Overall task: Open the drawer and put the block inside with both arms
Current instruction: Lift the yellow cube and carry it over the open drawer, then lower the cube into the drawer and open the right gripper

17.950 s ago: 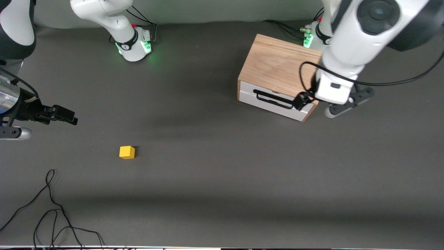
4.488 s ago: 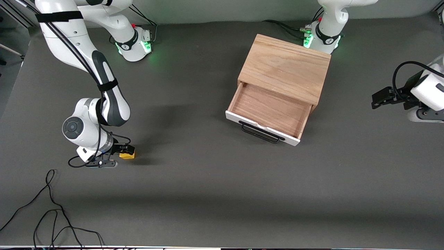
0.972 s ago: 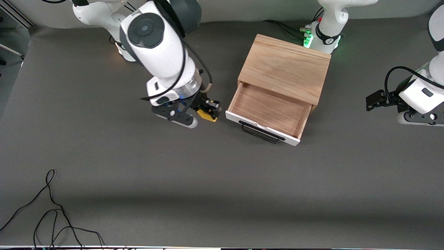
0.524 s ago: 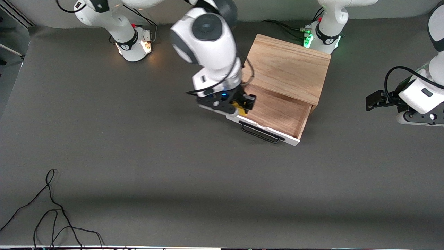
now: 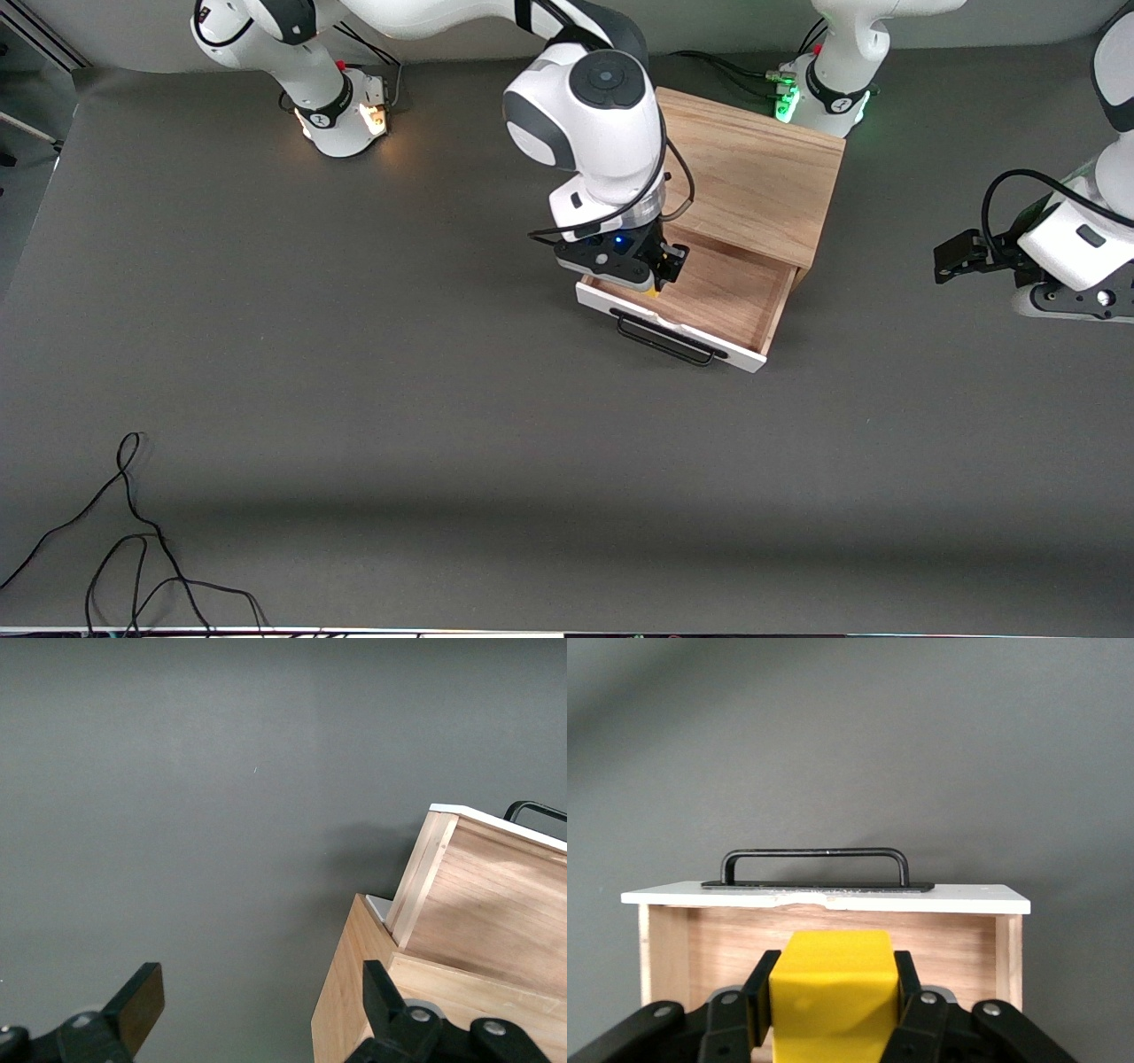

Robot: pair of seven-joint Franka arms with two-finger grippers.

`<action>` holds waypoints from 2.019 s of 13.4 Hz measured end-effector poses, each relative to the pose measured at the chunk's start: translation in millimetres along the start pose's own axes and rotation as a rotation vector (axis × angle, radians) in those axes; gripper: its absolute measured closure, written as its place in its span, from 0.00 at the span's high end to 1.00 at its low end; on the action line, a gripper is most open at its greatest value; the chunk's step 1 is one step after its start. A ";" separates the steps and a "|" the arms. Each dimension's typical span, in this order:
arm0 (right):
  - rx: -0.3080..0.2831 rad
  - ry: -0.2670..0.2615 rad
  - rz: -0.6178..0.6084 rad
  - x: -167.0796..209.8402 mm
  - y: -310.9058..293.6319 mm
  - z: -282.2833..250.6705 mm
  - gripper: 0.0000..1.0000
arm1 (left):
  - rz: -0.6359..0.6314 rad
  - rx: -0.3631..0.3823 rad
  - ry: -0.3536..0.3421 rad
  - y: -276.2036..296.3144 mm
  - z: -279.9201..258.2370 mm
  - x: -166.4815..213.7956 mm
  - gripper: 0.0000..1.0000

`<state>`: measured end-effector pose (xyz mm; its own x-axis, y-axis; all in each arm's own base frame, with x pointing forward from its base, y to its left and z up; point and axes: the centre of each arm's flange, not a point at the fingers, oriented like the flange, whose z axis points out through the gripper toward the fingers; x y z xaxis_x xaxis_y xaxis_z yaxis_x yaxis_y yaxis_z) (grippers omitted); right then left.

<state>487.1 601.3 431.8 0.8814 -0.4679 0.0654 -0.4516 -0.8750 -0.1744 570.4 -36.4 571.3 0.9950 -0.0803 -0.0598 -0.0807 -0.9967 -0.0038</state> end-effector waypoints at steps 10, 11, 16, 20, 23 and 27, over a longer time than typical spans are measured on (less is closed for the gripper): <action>0.007 0.026 0.013 -28.6 -9.2 68.4 0.55 | 0.001 0.000 0.000 0.3 0.2 0.0 1.00; 0.014 0.028 0.014 -30.9 -10.3 73.2 0.55 | 0.001 0.000 0.000 0.3 0.2 0.0 1.00; 0.001 0.031 -0.004 -49.2 -11.2 88.3 0.55 | 0.001 0.000 0.000 0.3 0.2 0.0 1.00; -0.022 0.030 -0.007 -52.1 -8.0 108.3 0.55 | 0.002 0.000 0.000 0.5 0.2 0.0 1.00; -0.027 0.030 -0.007 -52.4 -7.2 113.4 0.55 | 0.002 0.000 0.000 0.5 0.2 0.0 1.00; -0.031 0.049 -0.019 -51.9 -6.9 114.8 0.56 | 0.002 0.000 0.000 0.5 0.2 0.0 1.00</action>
<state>460.4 645.9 316.8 0.8823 -0.4560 0.1167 -0.4396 -0.8869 -0.1418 570.4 -36.9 571.1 0.9948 -0.0824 -0.0602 -0.0827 -0.9966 -0.0033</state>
